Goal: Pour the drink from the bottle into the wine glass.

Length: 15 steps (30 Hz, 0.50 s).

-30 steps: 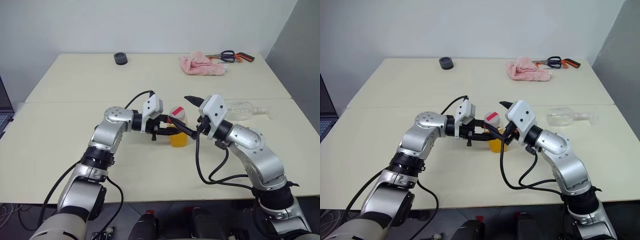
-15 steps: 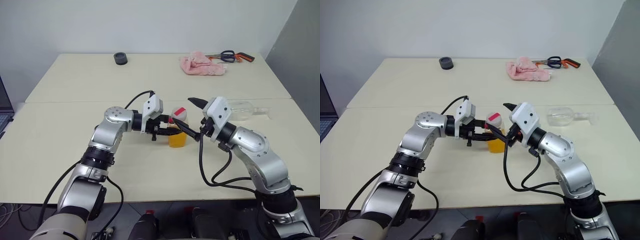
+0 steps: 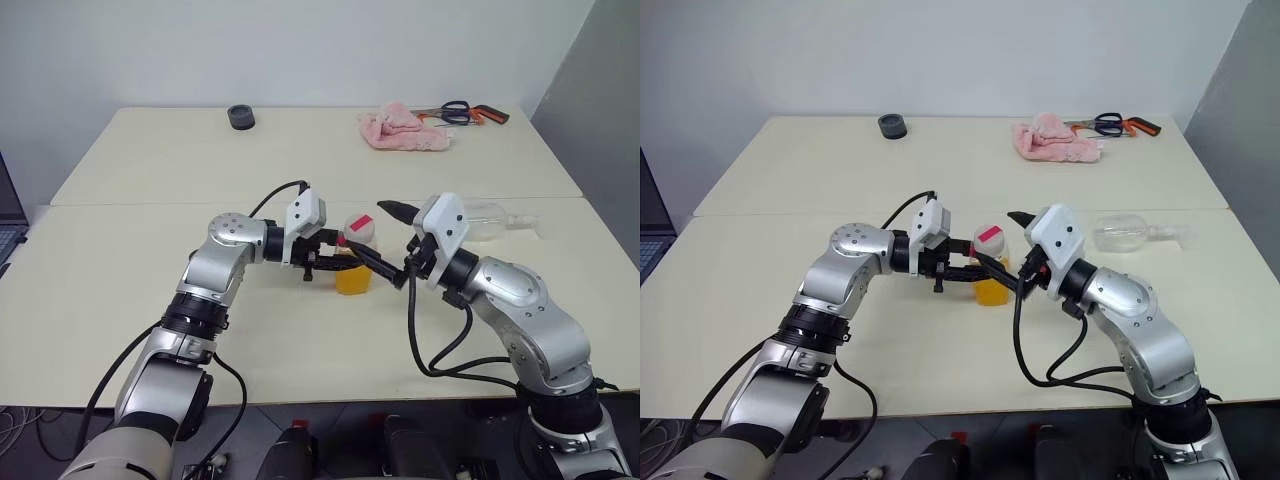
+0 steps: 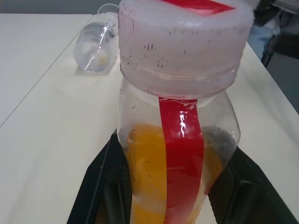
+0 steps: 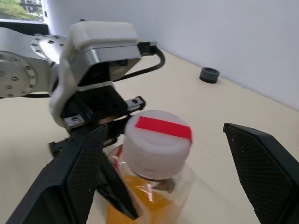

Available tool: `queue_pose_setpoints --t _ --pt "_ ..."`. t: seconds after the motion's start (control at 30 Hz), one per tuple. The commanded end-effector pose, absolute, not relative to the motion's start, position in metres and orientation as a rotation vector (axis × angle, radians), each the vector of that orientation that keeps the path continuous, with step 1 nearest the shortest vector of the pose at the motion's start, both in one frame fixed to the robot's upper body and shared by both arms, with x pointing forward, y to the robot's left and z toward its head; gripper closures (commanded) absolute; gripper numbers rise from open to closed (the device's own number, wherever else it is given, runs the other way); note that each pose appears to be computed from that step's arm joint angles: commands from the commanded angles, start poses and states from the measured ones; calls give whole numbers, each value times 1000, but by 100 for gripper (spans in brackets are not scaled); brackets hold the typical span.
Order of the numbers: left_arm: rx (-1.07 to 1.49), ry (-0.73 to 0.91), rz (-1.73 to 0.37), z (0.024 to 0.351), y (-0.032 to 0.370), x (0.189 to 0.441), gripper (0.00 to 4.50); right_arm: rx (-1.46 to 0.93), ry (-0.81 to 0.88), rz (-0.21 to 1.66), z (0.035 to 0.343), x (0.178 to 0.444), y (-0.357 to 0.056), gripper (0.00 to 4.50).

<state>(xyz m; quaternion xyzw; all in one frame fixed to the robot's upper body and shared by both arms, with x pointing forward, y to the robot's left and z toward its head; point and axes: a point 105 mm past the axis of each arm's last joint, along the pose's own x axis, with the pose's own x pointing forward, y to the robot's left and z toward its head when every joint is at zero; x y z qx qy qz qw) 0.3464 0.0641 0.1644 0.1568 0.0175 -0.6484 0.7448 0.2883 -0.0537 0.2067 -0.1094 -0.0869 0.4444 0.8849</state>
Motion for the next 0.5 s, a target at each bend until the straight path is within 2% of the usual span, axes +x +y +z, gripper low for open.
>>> queue_pose_setpoints --t 0.03,0.23,0.5 --pt "284 -75 -1357 183 64 353 281 -217 -210 957 215 279 -50 26" --pt "182 -54 -1338 168 66 350 283 -265 -235 927 217 283 -49 26" --pt "222 -22 -1367 159 68 344 283 -307 -267 896 218 295 -37 26"
